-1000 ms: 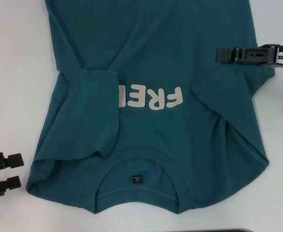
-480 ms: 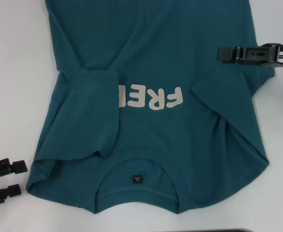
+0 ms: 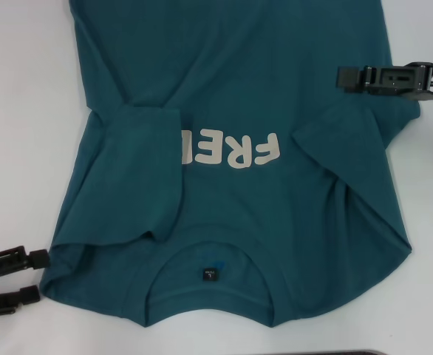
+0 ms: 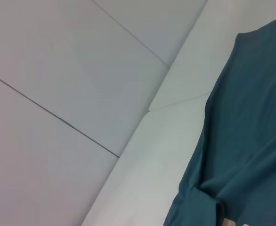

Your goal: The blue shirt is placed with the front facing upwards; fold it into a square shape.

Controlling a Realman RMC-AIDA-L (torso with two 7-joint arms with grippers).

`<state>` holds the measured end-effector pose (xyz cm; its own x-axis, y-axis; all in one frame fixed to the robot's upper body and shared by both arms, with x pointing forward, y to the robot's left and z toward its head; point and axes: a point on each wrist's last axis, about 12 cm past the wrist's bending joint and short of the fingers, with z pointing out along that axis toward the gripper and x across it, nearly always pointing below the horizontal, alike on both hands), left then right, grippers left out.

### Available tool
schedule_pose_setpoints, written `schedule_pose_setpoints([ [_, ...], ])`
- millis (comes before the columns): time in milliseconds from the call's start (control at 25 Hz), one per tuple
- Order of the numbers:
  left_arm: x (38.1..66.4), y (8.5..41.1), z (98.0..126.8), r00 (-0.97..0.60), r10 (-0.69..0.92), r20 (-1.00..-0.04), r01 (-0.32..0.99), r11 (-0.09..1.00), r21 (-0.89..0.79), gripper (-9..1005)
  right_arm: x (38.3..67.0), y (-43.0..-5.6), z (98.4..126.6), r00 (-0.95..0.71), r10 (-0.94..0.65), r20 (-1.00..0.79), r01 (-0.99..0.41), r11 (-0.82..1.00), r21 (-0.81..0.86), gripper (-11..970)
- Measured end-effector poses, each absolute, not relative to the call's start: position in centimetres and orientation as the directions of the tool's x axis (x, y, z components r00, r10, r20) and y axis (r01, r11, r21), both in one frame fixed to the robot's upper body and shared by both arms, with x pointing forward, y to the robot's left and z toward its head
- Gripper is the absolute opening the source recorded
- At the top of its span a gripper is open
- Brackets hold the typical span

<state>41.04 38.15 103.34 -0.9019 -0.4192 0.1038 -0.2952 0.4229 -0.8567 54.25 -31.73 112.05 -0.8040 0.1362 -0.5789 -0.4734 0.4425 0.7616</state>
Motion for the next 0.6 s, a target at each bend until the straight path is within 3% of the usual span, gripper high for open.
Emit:
schedule_pose_setpoints([
  [600, 42.4, 36.9, 103.6, -0.919, -0.382, 0.093, -0.264, 0.423, -0.867, 871, 54.2, -31.8, 112.0, -0.806, 0.133, -0.577, -0.473, 0.440, 0.763, 748],
])
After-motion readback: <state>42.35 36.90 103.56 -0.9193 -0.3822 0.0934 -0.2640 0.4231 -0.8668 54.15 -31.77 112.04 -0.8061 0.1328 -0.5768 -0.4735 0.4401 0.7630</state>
